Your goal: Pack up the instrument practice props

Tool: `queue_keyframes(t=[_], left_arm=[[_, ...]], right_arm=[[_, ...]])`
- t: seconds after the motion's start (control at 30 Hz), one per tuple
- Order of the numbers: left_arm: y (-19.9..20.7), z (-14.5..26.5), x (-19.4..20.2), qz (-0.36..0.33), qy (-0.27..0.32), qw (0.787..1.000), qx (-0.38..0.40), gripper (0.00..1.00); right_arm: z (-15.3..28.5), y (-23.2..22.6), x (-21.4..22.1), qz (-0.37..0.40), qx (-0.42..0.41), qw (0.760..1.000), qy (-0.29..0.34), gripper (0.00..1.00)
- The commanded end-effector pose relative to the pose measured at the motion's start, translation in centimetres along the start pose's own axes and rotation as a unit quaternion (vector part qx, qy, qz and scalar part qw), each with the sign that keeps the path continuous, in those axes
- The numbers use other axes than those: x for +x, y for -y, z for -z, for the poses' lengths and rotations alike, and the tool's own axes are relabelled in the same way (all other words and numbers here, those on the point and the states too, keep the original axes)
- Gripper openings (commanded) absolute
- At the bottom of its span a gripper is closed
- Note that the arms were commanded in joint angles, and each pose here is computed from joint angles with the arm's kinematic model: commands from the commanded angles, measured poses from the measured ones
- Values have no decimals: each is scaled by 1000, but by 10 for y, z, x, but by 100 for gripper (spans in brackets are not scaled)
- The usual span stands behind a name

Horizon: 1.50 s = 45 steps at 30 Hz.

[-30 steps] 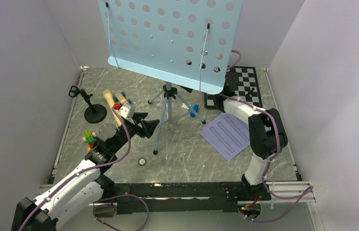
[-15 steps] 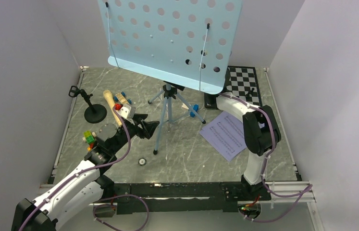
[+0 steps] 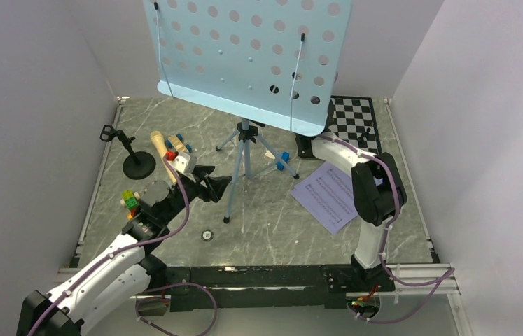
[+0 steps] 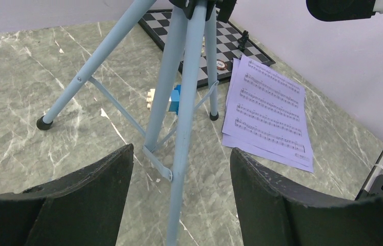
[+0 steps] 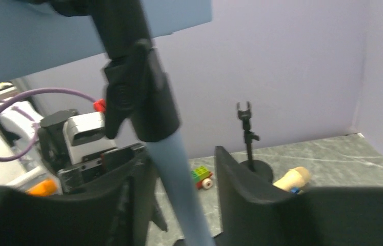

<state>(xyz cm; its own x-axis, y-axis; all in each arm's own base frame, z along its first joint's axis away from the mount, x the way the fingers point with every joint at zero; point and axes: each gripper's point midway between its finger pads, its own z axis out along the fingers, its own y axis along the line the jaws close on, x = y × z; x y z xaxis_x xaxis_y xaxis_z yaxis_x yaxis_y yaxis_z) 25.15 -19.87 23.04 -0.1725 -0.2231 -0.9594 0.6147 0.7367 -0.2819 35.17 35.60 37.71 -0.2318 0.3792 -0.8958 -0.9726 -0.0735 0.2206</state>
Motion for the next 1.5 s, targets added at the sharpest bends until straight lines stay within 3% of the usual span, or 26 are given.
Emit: queue_keyframes(t=[0.0,0.23,0.27,0.4,0.5,0.7,0.9,1.07,1.47], left_arm=[[5,0,-24,-4,31,1000,4,73],[3,0,-29,-5,35,999,-6,74],[2,0,-29,-3,36,999,-7,74],[-5,1,-31,5,54,998,-24,79],[-11,2,-37,20,78,996,-43,99],[-13,-3,-56,6,139,990,-40,99],[17,-16,-60,-54,144,986,65,99],[31,-18,-63,-56,146,975,156,99],[41,-51,-56,-48,149,957,246,99]], right_arm=[[-5,-9,-23,25,-18,999,30,38],[1,-14,-12,10,-21,999,23,2],[2,-15,-11,9,-20,999,23,0],[7,-18,-3,-2,-21,1000,19,0],[14,-19,6,-14,-17,1000,16,0],[30,-22,19,-39,-9,999,23,0],[40,-24,28,-55,-3,998,21,0],[47,-27,28,-56,8,998,23,0],[65,-32,34,-68,29,997,27,0]])
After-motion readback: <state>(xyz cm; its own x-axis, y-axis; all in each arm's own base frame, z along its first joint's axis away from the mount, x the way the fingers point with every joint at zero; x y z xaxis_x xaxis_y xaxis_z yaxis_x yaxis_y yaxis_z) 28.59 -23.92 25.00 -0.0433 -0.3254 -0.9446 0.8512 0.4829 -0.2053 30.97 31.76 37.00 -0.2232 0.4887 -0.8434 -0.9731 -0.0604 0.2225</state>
